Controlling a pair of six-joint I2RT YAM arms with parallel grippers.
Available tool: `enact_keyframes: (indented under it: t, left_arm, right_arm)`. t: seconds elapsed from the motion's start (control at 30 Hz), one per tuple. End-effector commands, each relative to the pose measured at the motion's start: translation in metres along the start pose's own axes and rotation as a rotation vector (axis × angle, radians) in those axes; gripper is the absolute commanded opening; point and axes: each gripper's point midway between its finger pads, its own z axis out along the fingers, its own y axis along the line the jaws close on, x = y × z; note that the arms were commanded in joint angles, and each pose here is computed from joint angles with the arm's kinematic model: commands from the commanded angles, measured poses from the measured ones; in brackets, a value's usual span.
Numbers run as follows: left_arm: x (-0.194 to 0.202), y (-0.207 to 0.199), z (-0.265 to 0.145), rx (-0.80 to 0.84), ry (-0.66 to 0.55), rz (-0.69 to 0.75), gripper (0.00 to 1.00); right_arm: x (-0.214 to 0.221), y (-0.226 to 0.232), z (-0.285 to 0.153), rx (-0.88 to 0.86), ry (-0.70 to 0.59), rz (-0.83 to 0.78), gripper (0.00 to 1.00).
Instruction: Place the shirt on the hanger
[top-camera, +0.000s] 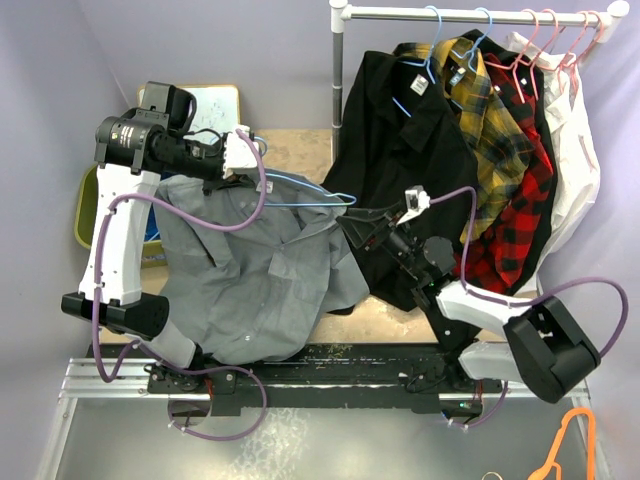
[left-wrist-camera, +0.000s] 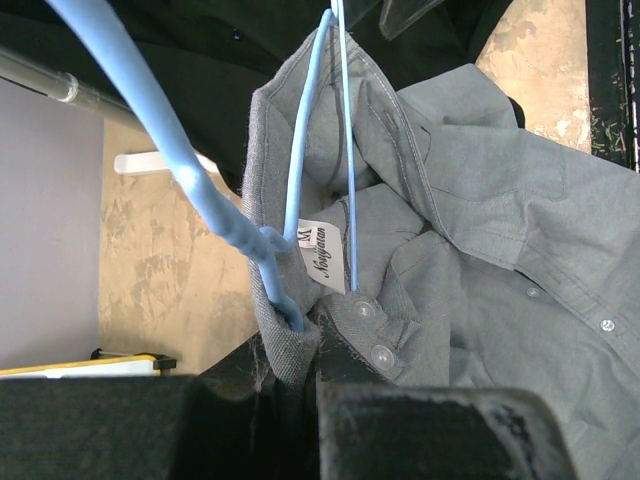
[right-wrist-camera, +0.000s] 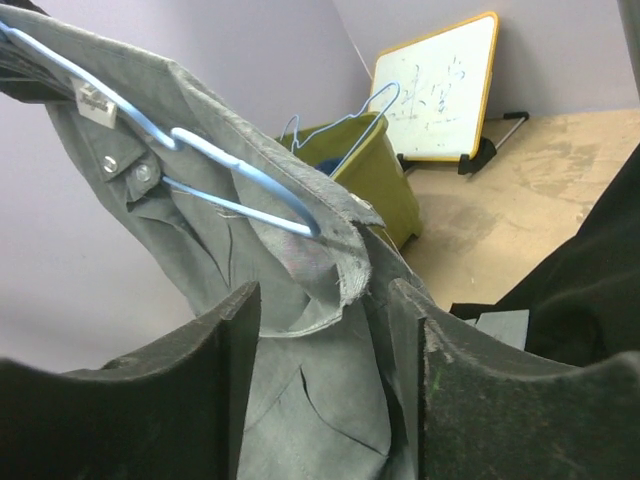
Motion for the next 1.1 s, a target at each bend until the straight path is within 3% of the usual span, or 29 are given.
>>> enact_keyframes:
  t: [0.0,0.17,0.3,0.47,1.07]
  left_arm:
    - [-0.020,-0.007,-0.009,-0.012,-0.060,0.050,0.00]
    - [-0.023,-0.008,-0.008,-0.007,-0.076,0.038,0.00]
    - [-0.020,-0.009,-0.006,0.000,-0.073,0.025,0.00]
    - [-0.008,-0.009,-0.004,0.002,-0.028,0.017,0.00]
    - [0.033,-0.008,-0.013,-0.050,0.224,0.027,0.00]
  right_arm:
    - [-0.021,0.014,0.016,-0.067,-0.073,-0.006,0.52]
    - [-0.017,0.008,0.022,-0.060,-0.074,0.003,0.45]
    - [-0.021,0.013,0.026,-0.082,-0.083,0.011,0.32]
    - [-0.026,0.010,0.026,-0.064,-0.110,0.016,0.00]
    - [-0.068,-0.017,0.012,0.184,-0.181,-0.141,0.00]
